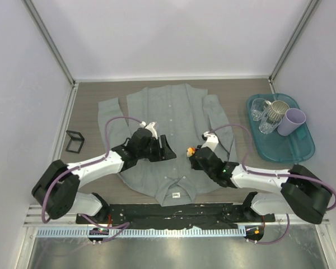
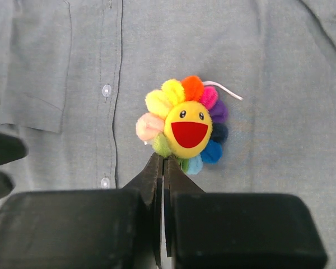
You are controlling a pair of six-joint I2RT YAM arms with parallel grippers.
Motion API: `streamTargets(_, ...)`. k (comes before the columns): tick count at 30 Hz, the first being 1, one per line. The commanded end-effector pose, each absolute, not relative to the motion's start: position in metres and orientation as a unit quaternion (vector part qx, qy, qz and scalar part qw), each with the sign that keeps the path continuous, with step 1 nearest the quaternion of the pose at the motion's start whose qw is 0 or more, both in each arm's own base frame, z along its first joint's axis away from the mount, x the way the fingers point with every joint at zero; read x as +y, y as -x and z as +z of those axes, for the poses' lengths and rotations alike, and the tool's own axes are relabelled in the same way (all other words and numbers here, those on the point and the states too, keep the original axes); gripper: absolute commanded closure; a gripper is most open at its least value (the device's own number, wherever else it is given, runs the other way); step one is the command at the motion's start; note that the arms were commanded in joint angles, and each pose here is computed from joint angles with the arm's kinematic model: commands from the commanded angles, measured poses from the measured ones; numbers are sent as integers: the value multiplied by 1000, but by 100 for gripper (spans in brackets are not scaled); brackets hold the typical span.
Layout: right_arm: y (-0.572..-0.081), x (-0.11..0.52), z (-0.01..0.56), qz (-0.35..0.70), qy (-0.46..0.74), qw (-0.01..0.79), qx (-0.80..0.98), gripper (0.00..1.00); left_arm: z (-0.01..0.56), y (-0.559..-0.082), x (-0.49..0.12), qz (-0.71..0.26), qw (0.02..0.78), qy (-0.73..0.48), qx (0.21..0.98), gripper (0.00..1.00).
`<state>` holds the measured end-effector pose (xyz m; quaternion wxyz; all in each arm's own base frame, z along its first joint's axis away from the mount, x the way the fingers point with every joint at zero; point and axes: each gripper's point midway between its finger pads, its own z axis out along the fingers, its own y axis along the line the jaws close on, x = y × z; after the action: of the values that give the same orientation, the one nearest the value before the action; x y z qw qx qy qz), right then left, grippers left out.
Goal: Remove the brooch from the garment
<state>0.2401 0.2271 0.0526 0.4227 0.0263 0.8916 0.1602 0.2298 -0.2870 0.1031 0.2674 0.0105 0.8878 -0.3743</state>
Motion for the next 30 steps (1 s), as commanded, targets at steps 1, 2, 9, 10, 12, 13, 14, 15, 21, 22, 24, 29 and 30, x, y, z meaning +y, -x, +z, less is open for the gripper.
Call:
streamTargets(1,-243,233,85,307,-107,456,828,99,131,-244,-321,-433,286,-22,854,38)
streamTargets(2,-246,233,95,335,-121,468,809,99,130,-247,-326,-440,288,-20,850,38)
streamTargets(9,-241,199,76,345,-174,451,804,99,120,-253,-350,-461,272,-35,844,52)
streamTargets(10,-241,198,75,346,-178,449,805,99,118,-253,-353,-463,267,-37,844,53)
streamTargets(12,-239,197,70,344,-182,444,807,99,112,-255,-359,-465,260,-42,845,58)
streamTargets(13,-238,197,70,345,-184,442,807,99,112,-254,-362,-469,257,-45,844,59)
streamTargets(14,-238,197,68,343,-185,439,810,98,111,-255,-364,-471,254,-48,844,61)
streamTargets(15,-239,197,69,344,-185,440,809,98,111,-256,-367,-473,253,-49,843,62)
streamTargets(21,-250,207,84,321,-134,454,820,99,101,-256,-375,-475,239,-55,845,62)
streamTargets(22,-253,207,85,310,-123,458,824,99,101,-257,-374,-476,241,-53,844,62)
streamTargets(24,-261,212,97,290,-85,470,829,99,97,-255,-370,-471,245,-48,846,63)
streamTargets(29,-276,224,84,207,0,428,880,96,102,-253,-359,-472,270,-34,839,60)
streamTargets(30,-286,235,95,206,17,427,881,94,99,-252,-355,-467,271,-30,841,58)
